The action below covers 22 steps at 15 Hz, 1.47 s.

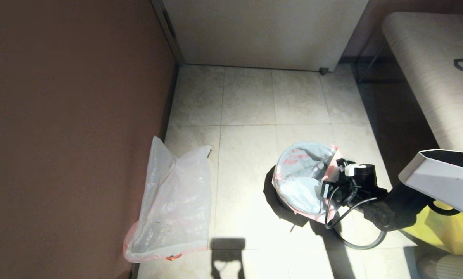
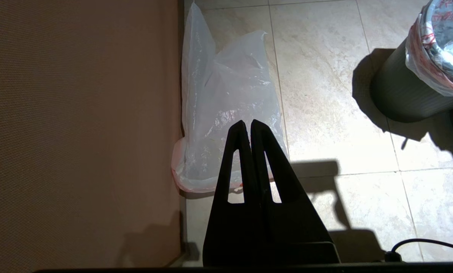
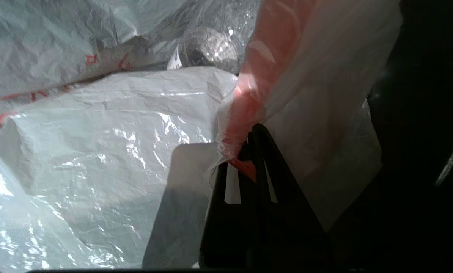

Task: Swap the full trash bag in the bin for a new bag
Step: Place the trash bag on the floor

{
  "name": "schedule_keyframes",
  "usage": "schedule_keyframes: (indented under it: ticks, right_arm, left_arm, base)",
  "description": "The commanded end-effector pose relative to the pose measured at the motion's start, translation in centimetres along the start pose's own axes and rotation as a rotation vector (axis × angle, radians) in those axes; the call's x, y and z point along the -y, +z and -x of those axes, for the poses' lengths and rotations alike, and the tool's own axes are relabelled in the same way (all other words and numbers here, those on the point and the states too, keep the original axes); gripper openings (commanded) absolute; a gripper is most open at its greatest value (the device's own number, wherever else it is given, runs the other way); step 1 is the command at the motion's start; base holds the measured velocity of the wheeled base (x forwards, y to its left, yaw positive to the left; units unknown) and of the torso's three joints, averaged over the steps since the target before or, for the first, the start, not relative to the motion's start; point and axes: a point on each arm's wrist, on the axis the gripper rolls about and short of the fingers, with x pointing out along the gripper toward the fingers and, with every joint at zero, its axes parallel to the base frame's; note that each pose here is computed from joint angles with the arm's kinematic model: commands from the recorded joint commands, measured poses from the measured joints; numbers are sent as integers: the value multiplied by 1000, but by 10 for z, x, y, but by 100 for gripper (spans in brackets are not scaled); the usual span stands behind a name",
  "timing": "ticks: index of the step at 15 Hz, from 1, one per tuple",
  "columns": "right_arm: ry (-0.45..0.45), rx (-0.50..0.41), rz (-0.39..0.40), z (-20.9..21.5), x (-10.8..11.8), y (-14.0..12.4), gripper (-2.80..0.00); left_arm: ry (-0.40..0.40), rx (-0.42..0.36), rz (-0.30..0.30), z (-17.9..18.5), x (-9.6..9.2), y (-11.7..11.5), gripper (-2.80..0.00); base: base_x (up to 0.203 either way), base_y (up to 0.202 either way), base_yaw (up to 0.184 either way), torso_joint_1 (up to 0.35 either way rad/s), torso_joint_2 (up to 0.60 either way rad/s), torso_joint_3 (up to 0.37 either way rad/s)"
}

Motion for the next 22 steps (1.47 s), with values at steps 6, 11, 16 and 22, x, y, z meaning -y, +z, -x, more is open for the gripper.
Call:
schedule_keyframes:
  ticks: [6,11,16,22]
  right_arm:
    - [41,37,126,20,-31,24,-280]
    - [57,18,162,56,-39,23,-280]
    - [124,47,140,80,-43,36,-280]
    - [283,-4,-62,113,-15,42,-280]
  left_arm:
    - [0,2,0,0,0,0,-280]
    - [0,2,0,0,0,0,-280]
    - [0,2,0,0,0,0,-280]
    - [0,2,0,0,0,0,-280]
  base:
    - [0,0,0,0,0,0]
    - [0,0,0,0,0,0]
    - [0,0,0,0,0,0]
    - [0,0,0,0,0,0]
